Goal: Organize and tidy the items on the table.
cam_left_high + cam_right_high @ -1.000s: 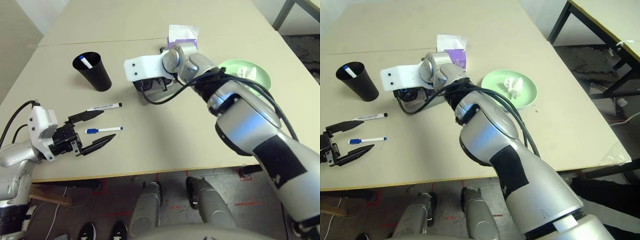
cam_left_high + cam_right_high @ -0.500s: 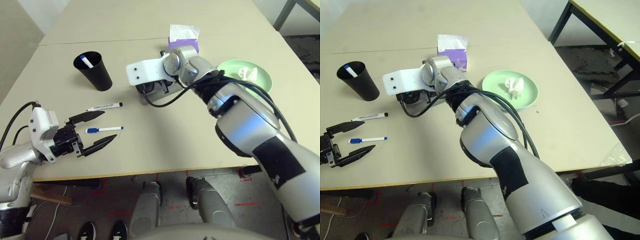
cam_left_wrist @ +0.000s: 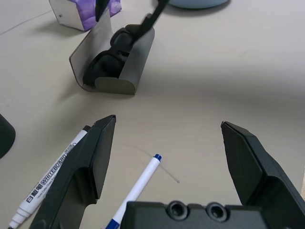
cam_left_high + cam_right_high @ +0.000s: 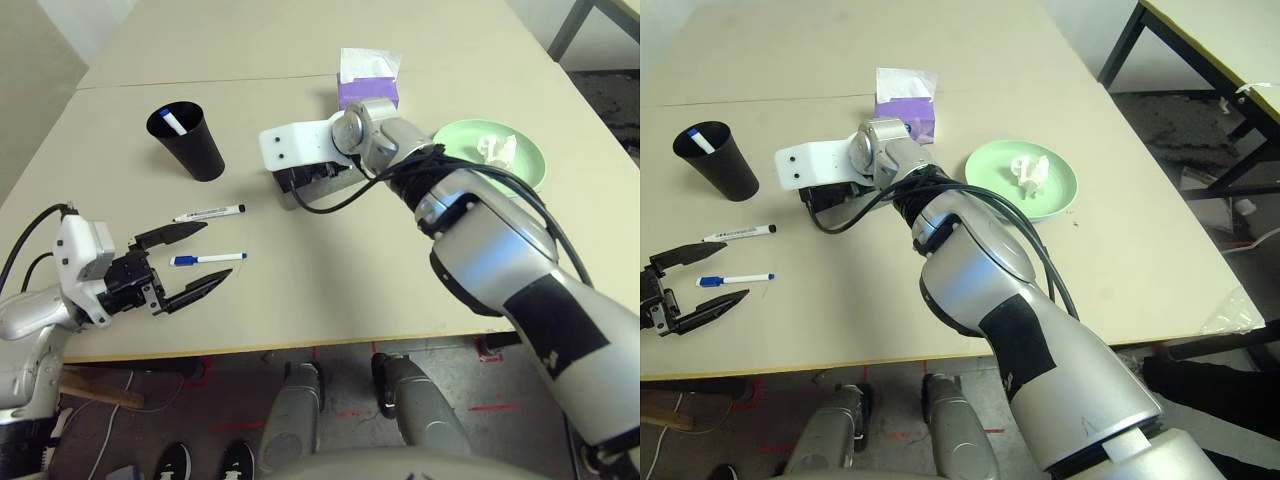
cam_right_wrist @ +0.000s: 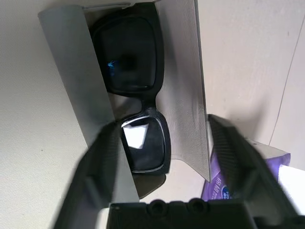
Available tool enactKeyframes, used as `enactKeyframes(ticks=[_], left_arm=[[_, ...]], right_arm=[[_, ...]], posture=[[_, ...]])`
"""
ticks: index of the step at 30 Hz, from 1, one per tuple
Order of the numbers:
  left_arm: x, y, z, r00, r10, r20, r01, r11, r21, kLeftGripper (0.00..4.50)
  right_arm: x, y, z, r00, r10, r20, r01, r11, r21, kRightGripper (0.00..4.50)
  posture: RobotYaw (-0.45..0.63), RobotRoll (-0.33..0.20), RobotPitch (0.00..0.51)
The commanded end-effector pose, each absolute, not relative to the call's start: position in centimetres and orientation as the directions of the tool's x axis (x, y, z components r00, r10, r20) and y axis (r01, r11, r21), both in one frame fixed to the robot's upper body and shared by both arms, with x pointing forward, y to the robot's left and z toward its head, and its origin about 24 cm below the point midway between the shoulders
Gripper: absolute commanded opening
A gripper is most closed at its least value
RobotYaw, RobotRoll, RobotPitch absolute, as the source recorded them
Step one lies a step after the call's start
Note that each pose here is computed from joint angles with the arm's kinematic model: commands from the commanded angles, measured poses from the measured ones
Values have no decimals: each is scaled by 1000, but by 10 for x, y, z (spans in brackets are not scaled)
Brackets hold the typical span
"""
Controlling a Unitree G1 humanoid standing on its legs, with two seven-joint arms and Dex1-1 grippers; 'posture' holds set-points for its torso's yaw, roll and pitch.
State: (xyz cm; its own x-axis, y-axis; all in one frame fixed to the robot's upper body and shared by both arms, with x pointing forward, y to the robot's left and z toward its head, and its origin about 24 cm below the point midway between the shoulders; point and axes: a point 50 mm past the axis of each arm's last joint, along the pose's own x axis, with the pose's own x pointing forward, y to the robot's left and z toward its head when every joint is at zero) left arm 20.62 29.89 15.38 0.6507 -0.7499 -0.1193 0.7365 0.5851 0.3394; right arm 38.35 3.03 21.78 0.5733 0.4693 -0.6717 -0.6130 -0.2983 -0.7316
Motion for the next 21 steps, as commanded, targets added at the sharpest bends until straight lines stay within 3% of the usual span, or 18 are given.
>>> enactKeyframes(ticks=[1,7,12,15,21], left_arm=[[208,300,150,649,-751,-126,742,587,325,4500],[213,300,149,653,-748,-118,737,592,328,4500],[215,302,146,682,-724,-102,712,626,318,4500],[216,303,143,693,-713,-105,704,638,314,4500],[227,310,146,734,-675,-82,662,682,312,4500]], right_arm=[[382,32,225,557,490,-670,-625,-284,-727,4465],[379,15,249,430,572,-699,-739,-222,-636,4465],[365,-43,270,320,662,-678,-851,-113,-512,4465],[341,-90,275,297,735,-610,-899,1,-437,4465],[305,-136,255,317,880,-353,-939,240,-246,4465]], posture=[[-21,0,222],[-36,0,215],[-48,0,212],[-73,0,209],[-113,0,196]])
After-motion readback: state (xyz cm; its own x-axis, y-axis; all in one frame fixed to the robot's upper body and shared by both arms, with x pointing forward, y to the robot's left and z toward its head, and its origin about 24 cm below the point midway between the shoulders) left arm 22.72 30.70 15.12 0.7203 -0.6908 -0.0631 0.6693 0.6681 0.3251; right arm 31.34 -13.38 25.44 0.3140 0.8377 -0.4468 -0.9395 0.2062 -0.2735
